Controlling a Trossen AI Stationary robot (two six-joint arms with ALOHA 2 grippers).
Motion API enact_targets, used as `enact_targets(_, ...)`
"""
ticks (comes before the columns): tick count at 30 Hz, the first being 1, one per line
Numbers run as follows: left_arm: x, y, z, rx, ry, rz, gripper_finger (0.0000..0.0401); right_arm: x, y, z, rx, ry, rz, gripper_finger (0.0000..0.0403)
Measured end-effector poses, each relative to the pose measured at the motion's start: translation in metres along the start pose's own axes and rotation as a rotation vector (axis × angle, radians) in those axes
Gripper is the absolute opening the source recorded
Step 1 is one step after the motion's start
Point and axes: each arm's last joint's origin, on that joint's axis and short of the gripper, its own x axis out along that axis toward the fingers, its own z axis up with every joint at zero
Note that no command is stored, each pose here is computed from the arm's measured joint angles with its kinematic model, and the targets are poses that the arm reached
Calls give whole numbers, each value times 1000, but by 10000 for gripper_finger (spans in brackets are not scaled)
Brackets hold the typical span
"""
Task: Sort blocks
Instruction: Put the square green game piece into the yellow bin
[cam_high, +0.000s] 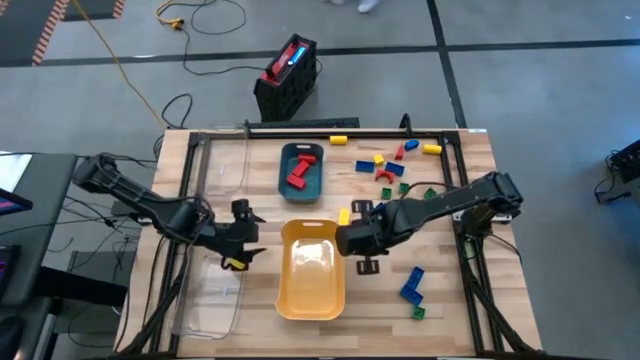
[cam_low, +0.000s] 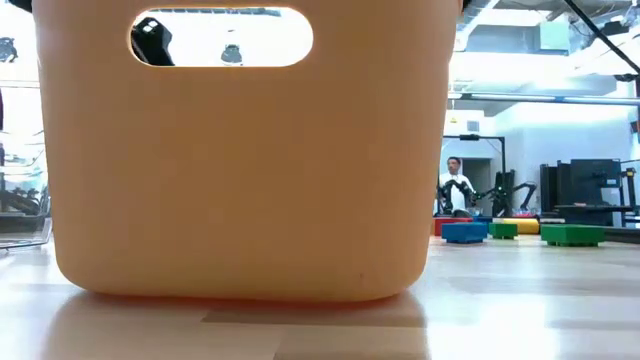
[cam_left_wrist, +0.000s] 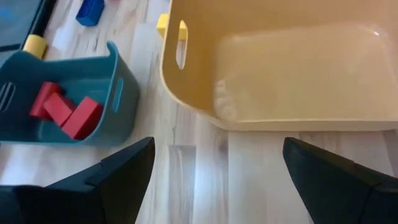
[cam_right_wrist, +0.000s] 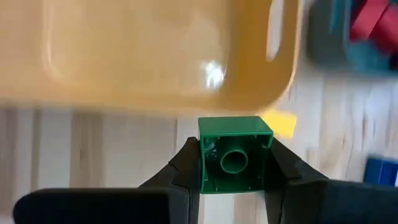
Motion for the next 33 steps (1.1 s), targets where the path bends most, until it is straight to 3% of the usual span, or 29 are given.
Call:
enact_targets(7, -2, -5, -12, -26, -16, 0, 347, 21, 11, 34, -32, -128, 107, 110)
enact_targets(12, -3, -8, -12, -30, -20, -7, 347, 59, 24, 57, -87, -61, 131, 110)
enact_targets(19, -3, -7, -12, -32, -20, 1, 347, 91, 29, 87, -130, 13, 145, 110)
enact_targets(29, -3, -7, -13, -27, -17, 10, 347, 131, 7, 97, -29, 125, 179, 110)
enact_targets(33, -3, -6, -14, -20, -9, 18, 347, 140, 1, 94, 9, 167, 174, 136)
